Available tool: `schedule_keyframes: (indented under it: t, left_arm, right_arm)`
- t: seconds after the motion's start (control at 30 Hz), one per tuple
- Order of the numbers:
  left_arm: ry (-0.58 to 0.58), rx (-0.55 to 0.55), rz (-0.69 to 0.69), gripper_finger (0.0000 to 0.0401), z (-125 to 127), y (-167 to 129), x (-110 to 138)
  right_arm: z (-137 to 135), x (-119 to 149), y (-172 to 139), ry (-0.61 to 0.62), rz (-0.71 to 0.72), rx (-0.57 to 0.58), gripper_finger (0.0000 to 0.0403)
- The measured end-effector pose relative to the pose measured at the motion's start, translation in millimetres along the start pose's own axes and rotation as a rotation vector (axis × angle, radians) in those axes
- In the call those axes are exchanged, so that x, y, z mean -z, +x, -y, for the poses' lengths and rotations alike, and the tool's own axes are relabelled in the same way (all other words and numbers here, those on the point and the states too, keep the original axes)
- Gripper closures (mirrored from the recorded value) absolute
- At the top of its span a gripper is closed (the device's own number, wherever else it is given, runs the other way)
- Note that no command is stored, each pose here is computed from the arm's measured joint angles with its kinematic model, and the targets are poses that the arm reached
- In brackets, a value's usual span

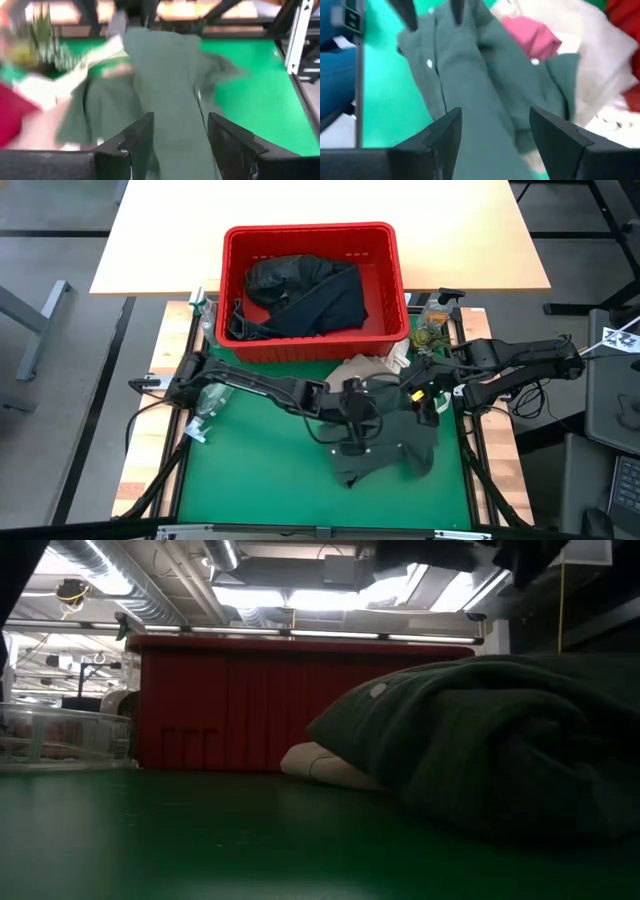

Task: Fold laundry
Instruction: Fold the green polo shirt

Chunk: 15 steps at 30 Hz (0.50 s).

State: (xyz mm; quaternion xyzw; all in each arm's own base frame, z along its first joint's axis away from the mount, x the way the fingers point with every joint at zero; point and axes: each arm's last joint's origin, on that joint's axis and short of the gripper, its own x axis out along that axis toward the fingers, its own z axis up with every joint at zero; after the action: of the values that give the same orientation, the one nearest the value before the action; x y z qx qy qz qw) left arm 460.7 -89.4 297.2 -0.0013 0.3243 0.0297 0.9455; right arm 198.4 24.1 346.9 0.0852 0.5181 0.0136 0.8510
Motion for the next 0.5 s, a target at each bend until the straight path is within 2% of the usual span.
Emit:
schedule_keyframes:
  t: [0.1,0.23,0.37,0.5]
  left_arm:
    - [-0.089,-0.015,-0.134,0.0222,1,-7,12]
    - [-0.181,-0.010,-0.306,0.0222,0,-9,28]
    - [-0.216,-0.030,-0.402,0.0222,0,-6,40]
    - [-0.263,-0.050,-0.425,0.0222,-2,0,50]
  right_arm:
    - [-1,1,9,0.000,-0.008,-0.052,0.0170]
    - [1,14,31,0.008,-0.115,-0.122,0.0170]
    - [7,31,53,0.017,-0.205,-0.072,0.0170]
    - [11,43,68,0.008,-0.261,-0.055,0.0170]
